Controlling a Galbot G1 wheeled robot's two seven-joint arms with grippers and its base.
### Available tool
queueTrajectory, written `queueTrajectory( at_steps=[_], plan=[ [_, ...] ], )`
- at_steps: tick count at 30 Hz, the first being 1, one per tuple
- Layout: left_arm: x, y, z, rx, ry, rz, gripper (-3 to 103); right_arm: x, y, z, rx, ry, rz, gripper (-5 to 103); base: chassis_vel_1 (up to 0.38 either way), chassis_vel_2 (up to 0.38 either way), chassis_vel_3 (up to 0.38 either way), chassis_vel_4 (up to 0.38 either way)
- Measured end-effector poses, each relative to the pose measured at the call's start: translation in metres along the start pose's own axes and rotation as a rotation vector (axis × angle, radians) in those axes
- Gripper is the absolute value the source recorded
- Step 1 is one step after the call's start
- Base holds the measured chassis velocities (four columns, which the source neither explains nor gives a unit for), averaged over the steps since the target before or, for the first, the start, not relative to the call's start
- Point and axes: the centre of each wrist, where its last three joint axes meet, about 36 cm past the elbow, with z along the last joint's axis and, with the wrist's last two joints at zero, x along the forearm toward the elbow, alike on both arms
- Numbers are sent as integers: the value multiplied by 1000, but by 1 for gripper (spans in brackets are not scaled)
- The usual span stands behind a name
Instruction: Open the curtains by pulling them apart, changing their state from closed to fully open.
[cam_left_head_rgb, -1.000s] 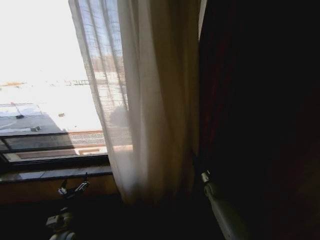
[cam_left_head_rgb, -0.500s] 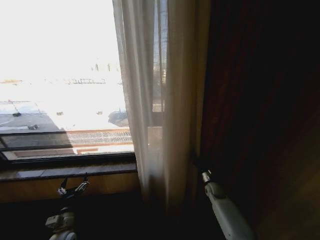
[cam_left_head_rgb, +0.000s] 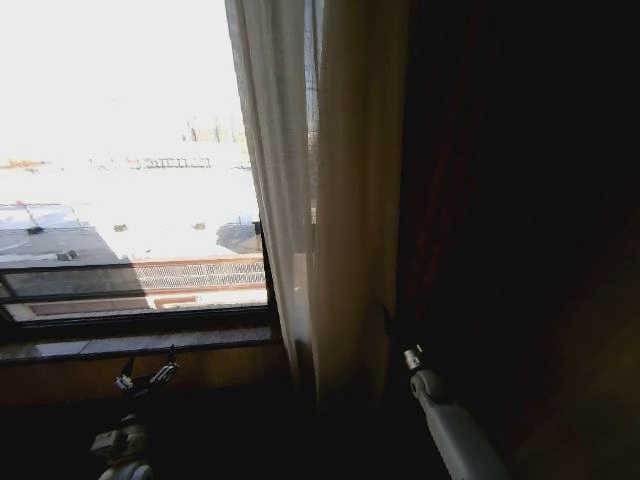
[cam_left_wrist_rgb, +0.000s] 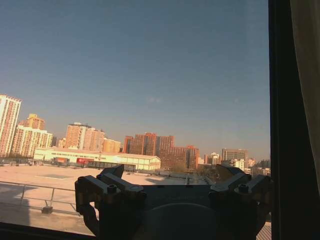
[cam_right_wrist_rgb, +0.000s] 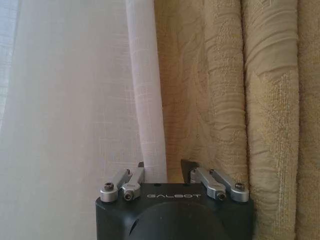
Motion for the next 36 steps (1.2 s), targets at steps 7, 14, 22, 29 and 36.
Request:
queueTrajectory(
  at_steps=[7, 14, 22, 29, 36],
  plan=[
    [0, 0, 0, 0, 0, 0, 100, 13, 1, -1, 4, 7, -8, 57, 0, 0, 0, 0],
    [0, 0, 0, 0, 0, 0, 100, 29, 0, -5, 10, 7, -9, 84, 0, 0, 0, 0],
    [0, 0, 0, 0, 0, 0, 100, 46, 3, -16, 8, -10, -7, 100, 0, 0, 0, 0],
    [0, 0, 0, 0, 0, 0, 100, 62, 5, -20, 10, -12, -13, 100, 0, 0, 0, 0],
    [0, 0, 0, 0, 0, 0, 100, 68, 8, -25, 14, -22, -25, 100, 0, 0, 0, 0]
  ],
)
